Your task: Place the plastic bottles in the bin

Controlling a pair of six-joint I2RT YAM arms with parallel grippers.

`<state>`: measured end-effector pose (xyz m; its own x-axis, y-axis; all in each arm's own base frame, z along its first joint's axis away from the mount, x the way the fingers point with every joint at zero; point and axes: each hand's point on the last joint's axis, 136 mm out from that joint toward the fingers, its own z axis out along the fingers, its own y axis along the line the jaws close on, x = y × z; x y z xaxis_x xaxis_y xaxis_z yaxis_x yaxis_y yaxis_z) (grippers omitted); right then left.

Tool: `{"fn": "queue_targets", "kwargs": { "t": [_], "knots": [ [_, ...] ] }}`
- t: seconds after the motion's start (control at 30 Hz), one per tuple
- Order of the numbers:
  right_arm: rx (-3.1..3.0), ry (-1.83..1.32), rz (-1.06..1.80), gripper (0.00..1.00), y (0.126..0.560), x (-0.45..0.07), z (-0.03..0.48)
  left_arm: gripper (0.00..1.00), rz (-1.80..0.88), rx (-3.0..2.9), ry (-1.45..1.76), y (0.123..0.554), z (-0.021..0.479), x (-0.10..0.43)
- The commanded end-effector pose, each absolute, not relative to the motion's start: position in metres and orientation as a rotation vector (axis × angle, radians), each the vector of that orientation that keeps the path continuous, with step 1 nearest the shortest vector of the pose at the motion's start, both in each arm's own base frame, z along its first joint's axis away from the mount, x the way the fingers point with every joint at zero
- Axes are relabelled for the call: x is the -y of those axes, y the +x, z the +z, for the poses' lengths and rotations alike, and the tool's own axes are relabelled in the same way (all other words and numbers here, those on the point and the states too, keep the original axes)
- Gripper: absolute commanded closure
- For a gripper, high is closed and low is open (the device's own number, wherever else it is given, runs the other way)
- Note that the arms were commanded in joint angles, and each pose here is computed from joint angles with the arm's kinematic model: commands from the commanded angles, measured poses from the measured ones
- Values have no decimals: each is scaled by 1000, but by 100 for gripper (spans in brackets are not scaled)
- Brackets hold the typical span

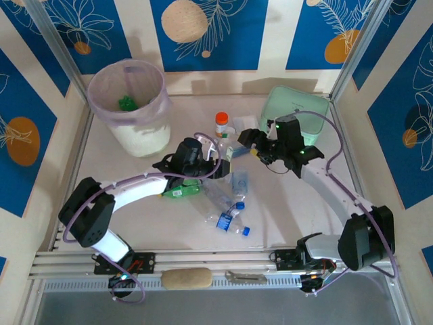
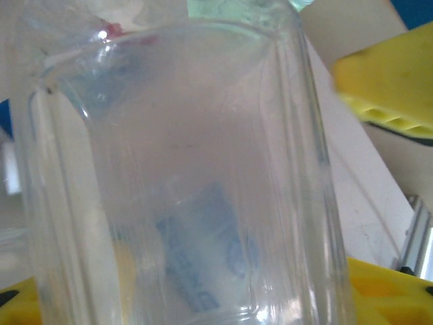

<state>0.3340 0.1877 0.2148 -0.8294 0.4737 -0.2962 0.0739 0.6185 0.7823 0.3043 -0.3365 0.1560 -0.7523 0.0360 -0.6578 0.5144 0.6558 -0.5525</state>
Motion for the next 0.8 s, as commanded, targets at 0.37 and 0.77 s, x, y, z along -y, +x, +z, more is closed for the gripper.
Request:
{"fn": "queue_targets", "kwargs": {
  "t": [0.37, 0.77],
  "knots": [
    [-2351, 532, 1141, 1, 331, -178, 195, 59, -762, -2003, 447, 370, 303, 261],
    [-2443, 487, 1125, 0, 339, -195, 182, 61, -359, -1994, 332, 418, 376, 142]
  ]
}}
